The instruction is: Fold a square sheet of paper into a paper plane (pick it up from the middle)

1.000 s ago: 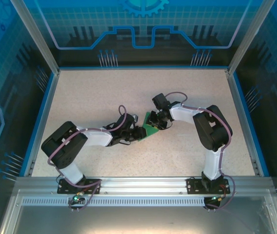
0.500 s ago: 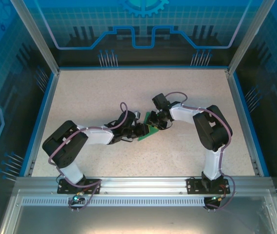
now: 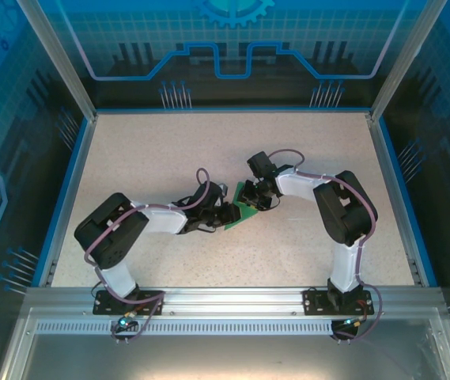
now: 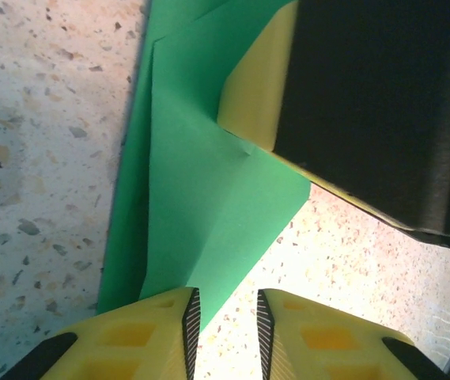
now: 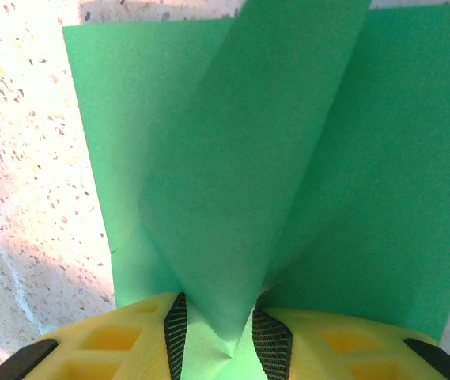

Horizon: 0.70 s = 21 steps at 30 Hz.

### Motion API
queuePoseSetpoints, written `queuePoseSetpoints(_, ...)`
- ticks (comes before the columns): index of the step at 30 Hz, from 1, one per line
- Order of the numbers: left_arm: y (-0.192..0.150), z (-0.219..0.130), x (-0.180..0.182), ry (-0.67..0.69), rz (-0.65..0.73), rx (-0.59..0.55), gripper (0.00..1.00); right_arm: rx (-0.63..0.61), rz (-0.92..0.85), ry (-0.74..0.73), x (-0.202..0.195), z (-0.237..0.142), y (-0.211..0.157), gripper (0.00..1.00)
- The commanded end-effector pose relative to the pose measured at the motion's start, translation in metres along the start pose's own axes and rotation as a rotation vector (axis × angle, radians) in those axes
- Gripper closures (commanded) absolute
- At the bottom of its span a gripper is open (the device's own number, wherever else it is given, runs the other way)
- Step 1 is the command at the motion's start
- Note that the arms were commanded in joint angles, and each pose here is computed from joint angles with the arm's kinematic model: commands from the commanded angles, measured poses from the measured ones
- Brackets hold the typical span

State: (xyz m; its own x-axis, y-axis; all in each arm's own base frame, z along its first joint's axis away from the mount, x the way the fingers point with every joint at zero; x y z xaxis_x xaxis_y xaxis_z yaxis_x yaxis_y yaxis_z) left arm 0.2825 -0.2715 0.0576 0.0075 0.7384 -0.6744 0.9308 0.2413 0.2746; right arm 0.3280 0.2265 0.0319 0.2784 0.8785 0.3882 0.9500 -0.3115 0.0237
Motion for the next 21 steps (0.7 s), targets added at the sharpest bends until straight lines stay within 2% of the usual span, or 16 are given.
queuePoseSetpoints(1,0.001,0.004,0.004,0.038,0.010,0.001,0.72,0.190,0.085,-0.625,-0.156,0.058,-0.063,0.62)
queuePoseSetpoints(21,-0.002,0.008,0.016,0.090,0.001,-0.003,0.80,0.192,0.088,-0.632,-0.158,0.059,-0.064,0.62)
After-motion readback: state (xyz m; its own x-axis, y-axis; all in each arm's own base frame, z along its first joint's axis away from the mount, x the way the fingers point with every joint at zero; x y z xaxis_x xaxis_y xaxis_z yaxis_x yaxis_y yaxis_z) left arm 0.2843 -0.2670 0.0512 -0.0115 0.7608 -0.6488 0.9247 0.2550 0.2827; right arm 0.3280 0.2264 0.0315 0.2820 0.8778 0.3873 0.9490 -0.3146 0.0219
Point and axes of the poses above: each hand's point on the last joint's axis, 136 mm out from that joint toward the fingers, its own z axis out along the fingers, its own x axis along the line the jaws close on, y = z × x, the point moved 4 cm from there along -z, back along the fingers
